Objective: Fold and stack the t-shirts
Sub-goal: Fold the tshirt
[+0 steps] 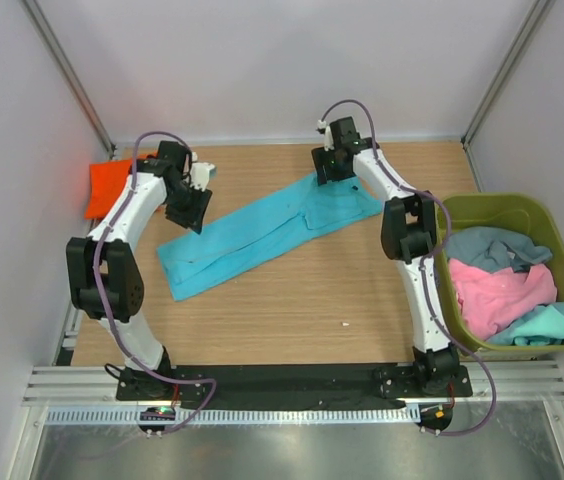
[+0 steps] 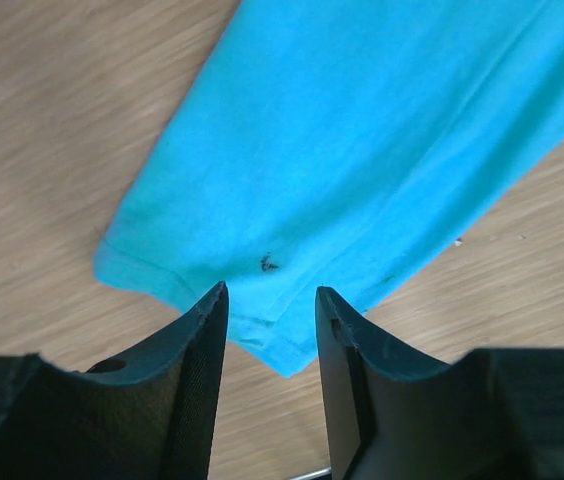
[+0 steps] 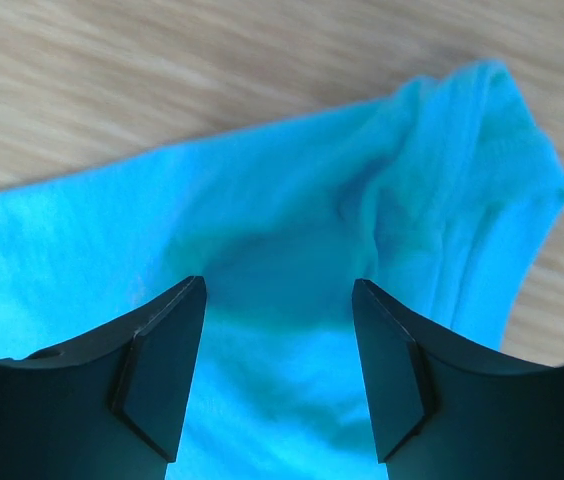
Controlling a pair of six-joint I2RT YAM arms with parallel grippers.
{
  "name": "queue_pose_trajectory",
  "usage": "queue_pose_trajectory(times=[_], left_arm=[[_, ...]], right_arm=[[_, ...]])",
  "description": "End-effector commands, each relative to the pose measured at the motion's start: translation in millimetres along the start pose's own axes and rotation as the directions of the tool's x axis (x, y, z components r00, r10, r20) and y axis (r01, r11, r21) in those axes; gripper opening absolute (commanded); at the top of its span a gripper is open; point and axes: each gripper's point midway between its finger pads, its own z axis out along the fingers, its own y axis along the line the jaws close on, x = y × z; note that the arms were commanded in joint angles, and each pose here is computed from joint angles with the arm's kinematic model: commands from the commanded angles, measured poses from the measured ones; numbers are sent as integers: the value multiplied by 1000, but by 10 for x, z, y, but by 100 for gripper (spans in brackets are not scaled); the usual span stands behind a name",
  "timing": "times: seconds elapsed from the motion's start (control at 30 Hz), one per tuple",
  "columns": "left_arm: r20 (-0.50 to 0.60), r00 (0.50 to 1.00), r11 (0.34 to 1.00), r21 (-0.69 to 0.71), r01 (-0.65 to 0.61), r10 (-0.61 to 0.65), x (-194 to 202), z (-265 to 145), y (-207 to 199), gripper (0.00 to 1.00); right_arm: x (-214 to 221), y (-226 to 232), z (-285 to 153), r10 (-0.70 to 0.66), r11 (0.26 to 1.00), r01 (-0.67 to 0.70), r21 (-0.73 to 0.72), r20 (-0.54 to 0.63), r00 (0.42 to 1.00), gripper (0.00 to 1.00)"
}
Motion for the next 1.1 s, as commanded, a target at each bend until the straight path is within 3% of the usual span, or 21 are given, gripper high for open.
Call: queue_pose_trajectory(times=[0.0,0.23,0.27,0.8,1.07], left_arm=[[-63,993,991,96,-95,101,122,-32,-285,43],[-121,980,978,155,-137,156,421,266,-383,68],[-128,979,978,155,-139,160,450,304,-377,99],[-294,948,982,178,-71,122,953,551,-418,100],[-370,920,980,190,-63,131,1222,694,-607,100]], right_arm=[[-543,29,-800,23,1000,-25,9,145,989,67],[105,238,-1031,137,987,-137,-78,-11,991,67],[161,235,-1021,145,986,-146,-77,-24,989,67],[444,-60,-355,220,973,-226,-39,-114,969,67],[257,-61,-58,196,977,-201,-69,-77,978,67]])
